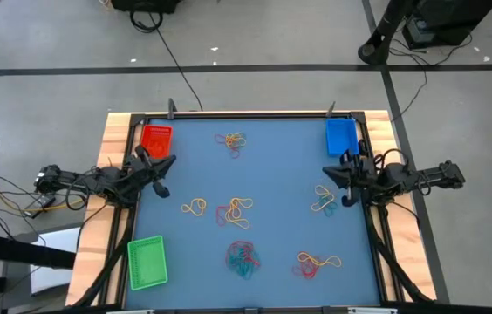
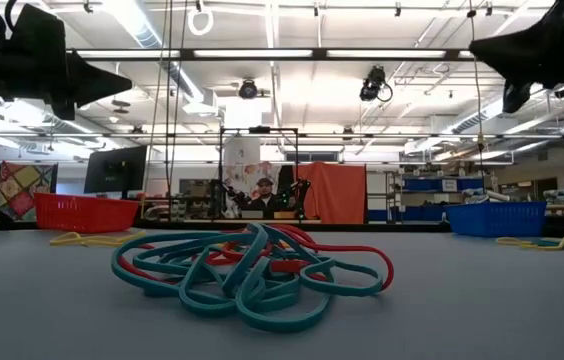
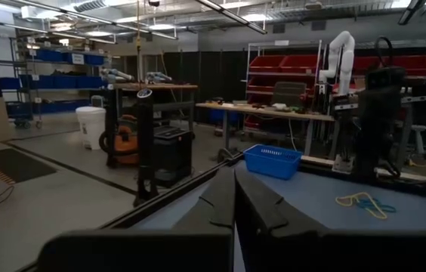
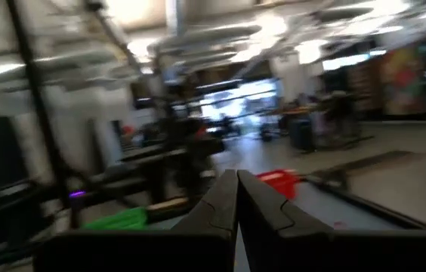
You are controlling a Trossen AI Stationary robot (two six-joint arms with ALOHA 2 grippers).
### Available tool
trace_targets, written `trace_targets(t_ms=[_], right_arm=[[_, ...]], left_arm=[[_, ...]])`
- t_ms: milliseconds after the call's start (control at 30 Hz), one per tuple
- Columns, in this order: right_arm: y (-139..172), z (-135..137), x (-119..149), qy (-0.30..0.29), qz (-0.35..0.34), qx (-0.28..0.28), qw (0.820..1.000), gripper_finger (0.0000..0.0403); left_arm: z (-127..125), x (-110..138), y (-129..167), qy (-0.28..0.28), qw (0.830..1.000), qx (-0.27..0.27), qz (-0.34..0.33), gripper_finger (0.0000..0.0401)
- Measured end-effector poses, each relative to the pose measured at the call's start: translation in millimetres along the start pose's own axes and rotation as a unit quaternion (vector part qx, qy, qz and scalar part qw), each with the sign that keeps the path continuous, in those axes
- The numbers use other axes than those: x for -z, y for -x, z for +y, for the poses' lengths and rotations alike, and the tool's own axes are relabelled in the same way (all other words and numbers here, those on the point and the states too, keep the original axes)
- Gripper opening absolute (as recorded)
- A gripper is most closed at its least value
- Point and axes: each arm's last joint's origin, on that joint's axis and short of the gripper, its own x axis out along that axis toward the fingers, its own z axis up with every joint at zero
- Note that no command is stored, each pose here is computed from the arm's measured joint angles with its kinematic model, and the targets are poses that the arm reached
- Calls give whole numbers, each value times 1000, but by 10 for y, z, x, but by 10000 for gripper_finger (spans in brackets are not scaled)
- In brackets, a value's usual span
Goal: Sort rubber bands into baskets
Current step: Put the yellow rubber band into the blue basket
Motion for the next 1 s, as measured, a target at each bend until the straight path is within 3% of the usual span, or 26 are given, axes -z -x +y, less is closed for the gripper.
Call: trace_targets(t_ms=[200,567,867,1000], right_arm=[[4,-63,87,1,31,93,995,23],[-75,-135,330,-24,168,169,971,29],[-369,-116,192,-47,238,185,952,75],[-540,-112,163,-58,305,210,927,97]], left_arm=[[1,-15,0,5,1000,-1,-6,6],[21,-60,-5,23,999,-21,-25,6],[-4,-11,-24,27,1000,-11,-4,7],[-51,78,-70,22,999,-9,34,26]])
